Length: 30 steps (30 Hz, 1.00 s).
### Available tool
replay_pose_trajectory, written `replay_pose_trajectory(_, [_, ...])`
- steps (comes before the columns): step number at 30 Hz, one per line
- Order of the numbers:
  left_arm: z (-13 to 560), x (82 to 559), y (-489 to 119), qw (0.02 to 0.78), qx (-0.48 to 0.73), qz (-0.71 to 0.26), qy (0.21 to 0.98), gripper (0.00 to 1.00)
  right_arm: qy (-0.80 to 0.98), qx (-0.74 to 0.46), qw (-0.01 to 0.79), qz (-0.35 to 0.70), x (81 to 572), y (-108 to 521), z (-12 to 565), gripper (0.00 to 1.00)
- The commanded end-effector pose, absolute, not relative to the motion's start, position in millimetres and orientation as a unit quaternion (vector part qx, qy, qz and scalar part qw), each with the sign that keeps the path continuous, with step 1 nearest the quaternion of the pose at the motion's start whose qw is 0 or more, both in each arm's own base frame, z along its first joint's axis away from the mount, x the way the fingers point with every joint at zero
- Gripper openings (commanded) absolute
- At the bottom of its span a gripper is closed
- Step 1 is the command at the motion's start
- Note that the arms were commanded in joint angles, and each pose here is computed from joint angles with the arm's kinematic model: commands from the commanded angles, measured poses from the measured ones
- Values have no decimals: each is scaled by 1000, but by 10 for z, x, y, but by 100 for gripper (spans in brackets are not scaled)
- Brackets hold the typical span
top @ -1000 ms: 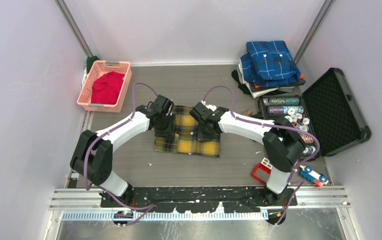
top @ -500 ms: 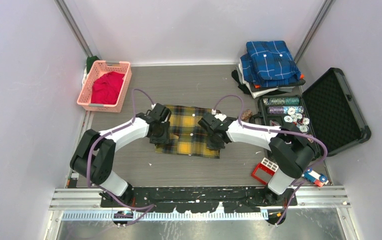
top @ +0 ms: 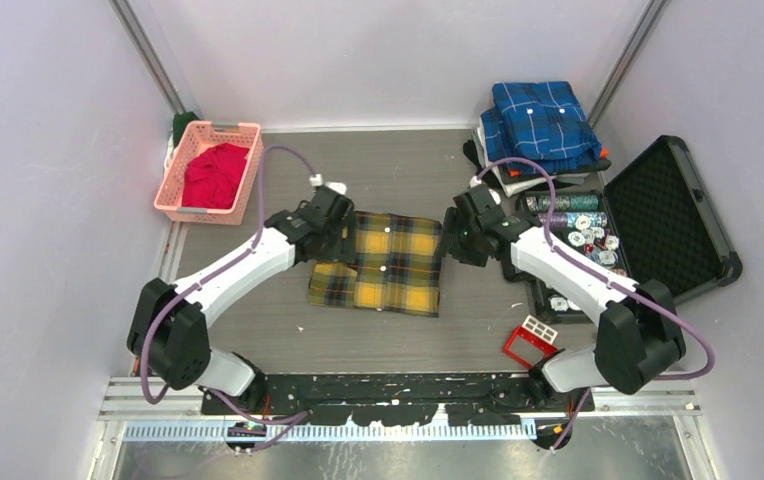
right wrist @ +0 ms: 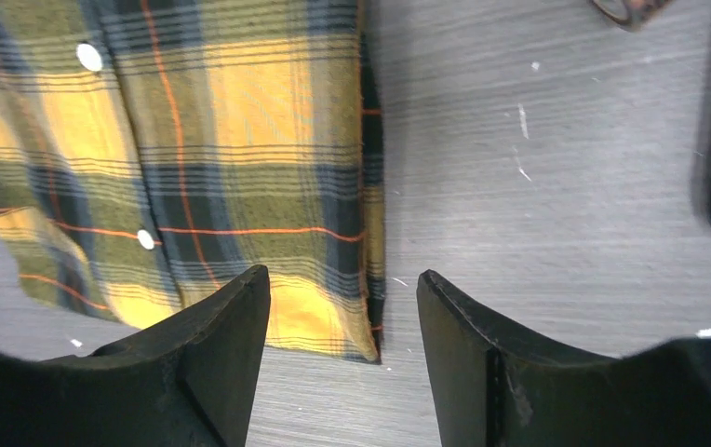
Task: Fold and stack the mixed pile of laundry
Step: Fold the shirt at the center of the board.
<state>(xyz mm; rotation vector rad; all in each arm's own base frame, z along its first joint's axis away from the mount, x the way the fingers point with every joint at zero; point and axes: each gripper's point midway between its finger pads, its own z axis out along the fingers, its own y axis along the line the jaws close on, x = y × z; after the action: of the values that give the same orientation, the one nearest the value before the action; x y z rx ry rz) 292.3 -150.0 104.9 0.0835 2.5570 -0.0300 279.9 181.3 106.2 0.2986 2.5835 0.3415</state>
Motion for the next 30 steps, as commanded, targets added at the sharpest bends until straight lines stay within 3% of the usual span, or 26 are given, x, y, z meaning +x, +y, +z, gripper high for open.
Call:
replay_pose_trajectory(1, [1515, 2928, -2116, 347, 137, -42, 927, 78, 940, 84, 266, 198, 3027, 1931, 1249, 65])
replay_pose_trajectory(6, [1557, 2631, -2804, 344, 260, -38, 901, 73, 931, 157, 262, 201, 3298, 1516, 1302, 65])
replay_pose_trajectory(15, [1016, 2020, -3795, 276, 361, -12, 891, 66, 916, 237, 285, 156, 3316, 811, 1532, 65])
replay_pose_trajectory(25, [457, 1802, -4080, 232, 387, 0, 893, 63, 911, 255, 283, 159, 3177, 562, 1533, 64])
replay_pose_trajectory(30, [298, 1858, -4049, 239, 384, 18, 892, 57, 913, 253, 275, 164, 3157, 575, 1495, 64])
